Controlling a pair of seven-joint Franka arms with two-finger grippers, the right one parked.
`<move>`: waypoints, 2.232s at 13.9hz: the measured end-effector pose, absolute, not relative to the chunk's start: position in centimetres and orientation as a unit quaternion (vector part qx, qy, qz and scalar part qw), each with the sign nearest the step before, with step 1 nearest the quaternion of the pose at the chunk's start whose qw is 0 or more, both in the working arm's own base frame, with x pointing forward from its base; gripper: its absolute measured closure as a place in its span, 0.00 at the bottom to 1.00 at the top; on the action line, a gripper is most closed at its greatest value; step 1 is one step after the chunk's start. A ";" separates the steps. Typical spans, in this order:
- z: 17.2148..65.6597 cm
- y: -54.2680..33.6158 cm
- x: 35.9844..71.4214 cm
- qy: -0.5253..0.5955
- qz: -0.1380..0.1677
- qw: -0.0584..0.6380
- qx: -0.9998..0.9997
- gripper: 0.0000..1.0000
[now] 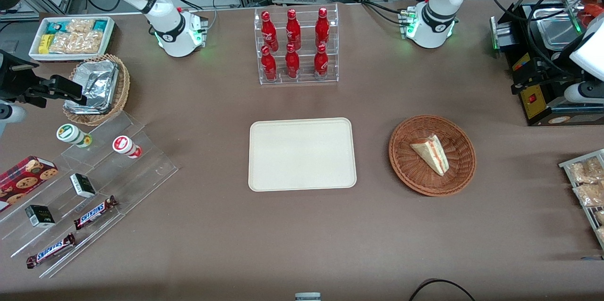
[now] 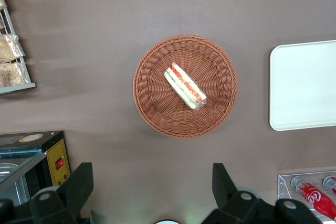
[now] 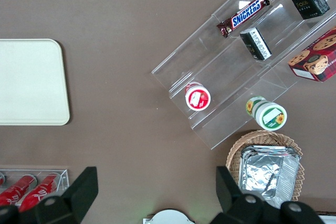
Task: Place sandwich from basket to tray
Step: 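Move the left gripper down over the wrapped sandwich in the wicker basket, then lower the left gripper and close it on the wrapped sandwich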
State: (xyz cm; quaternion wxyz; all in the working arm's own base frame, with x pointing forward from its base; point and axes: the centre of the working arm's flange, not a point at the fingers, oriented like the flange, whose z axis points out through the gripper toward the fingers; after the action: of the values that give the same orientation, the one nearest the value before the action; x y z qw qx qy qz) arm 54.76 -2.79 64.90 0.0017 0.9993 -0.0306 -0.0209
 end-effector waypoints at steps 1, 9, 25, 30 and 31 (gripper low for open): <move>64.9 -2.8 54.7 -0.030 -0.023 0.002 0.999 0.00; 61.7 -2.5 55.6 -0.006 -0.058 -0.018 0.998 0.00; 37.2 -10.9 53.8 0.253 0.029 0.003 0.967 0.00; 32.1 -11.3 52.4 0.260 -0.002 -0.007 0.966 0.00; 31.1 -11.3 52.4 0.260 -0.009 -0.009 0.965 0.00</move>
State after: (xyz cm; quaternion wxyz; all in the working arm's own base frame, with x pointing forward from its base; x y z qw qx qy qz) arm 52.38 -11.30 31.11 -0.0093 0.9654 0.2603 -0.0086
